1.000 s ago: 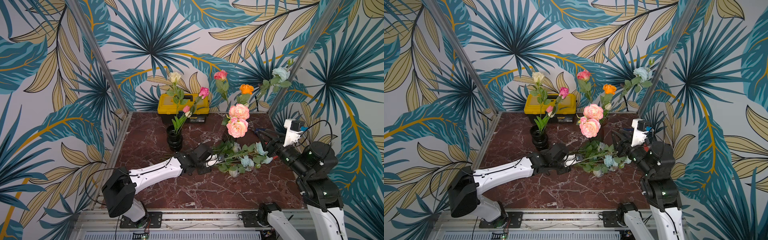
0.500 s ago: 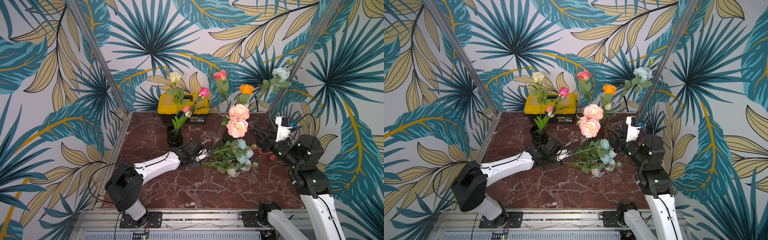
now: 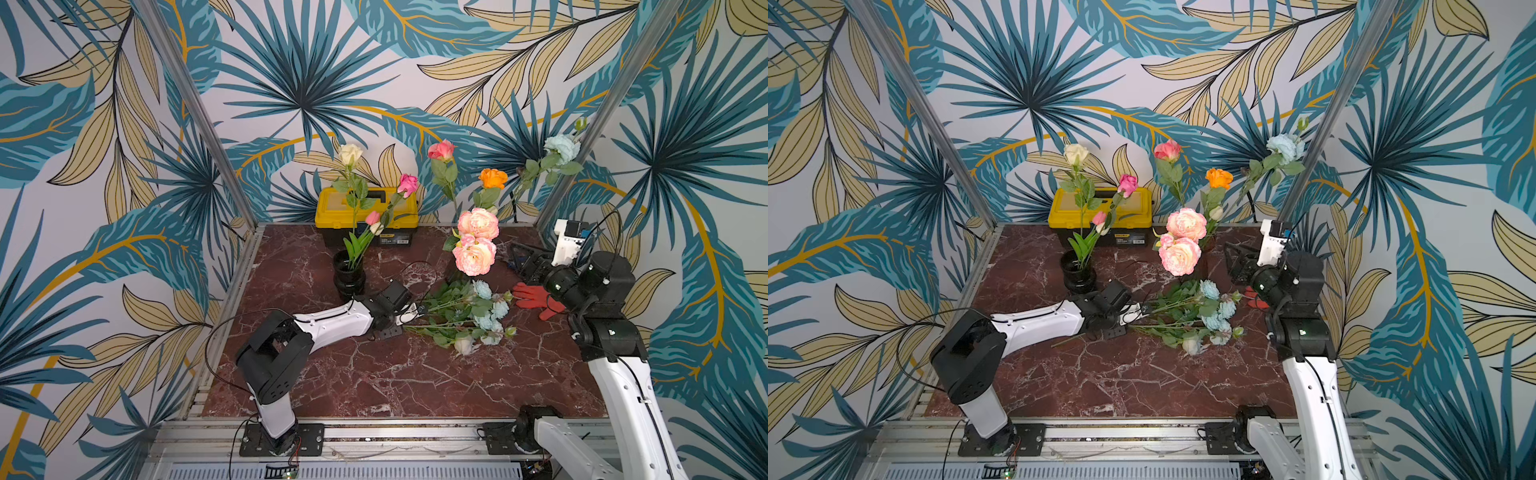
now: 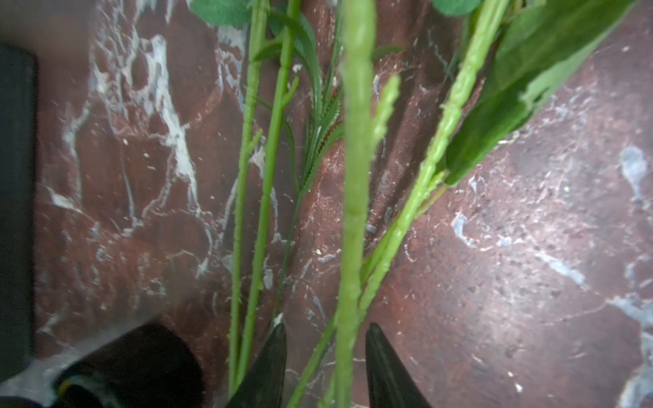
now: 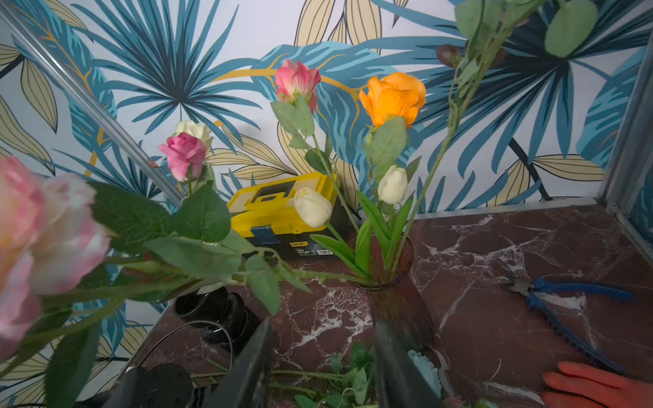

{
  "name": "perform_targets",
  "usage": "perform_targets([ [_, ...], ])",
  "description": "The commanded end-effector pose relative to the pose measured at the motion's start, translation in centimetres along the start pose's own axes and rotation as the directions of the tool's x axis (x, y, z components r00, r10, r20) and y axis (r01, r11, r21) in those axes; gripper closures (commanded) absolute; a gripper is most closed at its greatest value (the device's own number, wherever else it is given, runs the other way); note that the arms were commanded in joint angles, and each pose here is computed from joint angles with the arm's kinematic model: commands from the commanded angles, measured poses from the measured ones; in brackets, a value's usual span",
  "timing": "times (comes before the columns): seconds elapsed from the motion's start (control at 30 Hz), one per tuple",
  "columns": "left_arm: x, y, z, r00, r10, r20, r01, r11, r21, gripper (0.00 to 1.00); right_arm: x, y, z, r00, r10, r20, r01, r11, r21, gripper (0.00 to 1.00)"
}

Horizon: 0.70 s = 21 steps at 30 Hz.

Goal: Pick out blue flowers from the vase
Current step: Place the flower at the center of the board.

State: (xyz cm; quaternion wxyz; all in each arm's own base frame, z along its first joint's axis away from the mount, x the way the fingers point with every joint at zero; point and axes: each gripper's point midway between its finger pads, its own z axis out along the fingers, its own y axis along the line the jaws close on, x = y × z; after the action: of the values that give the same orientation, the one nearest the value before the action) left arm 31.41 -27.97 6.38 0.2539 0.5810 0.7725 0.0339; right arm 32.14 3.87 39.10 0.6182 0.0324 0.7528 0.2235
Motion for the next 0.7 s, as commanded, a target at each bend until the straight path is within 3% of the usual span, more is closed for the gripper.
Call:
perform_targets([
  [0.0, -1.2, 1.4, -0.9, 0.999, 0.0, 0.037, 0.001, 0.999, -0.039, 0.54, -0.7, -0.2, 0.6, 0.999, 0.025, 0.037, -0.024, 0.999, -0.032, 0.54],
  [0.2, -1.8, 2.3, -2.7, 0.997, -0.021, 0.075, 0.026, 0.997, -0.071, 0.48, -1.2, -2.5, 1.6, 0.995, 0.083, 0.062, -0.083, 0.996, -0.011, 0.54],
  [0.33, -2.6, 3.6, -5.4, 0.983, -0.078, 0.163, 0.092, 0.993, -0.08, 0.45, -2.3, -3.9, 3.1, 0.969, 0.222, 0.11, -0.205, 0.968, -0.148, 0.54],
  [0.57, -5.5, 4.4, -10.8, 0.898, -0.192, 0.395, 0.202, 0.979, 0.017, 0.4, -1.8, -6.5, 6.9, 0.968, 0.239, 0.082, -0.224, 0.962, -0.156, 0.55],
  [0.67, -6.3, 4.1, -11.5, 0.877, -0.22, 0.428, 0.214, 0.975, 0.061, 0.39, -1.4, -7.6, 8.4, 0.971, 0.233, 0.061, -0.223, 0.965, -0.14, 0.55],
])
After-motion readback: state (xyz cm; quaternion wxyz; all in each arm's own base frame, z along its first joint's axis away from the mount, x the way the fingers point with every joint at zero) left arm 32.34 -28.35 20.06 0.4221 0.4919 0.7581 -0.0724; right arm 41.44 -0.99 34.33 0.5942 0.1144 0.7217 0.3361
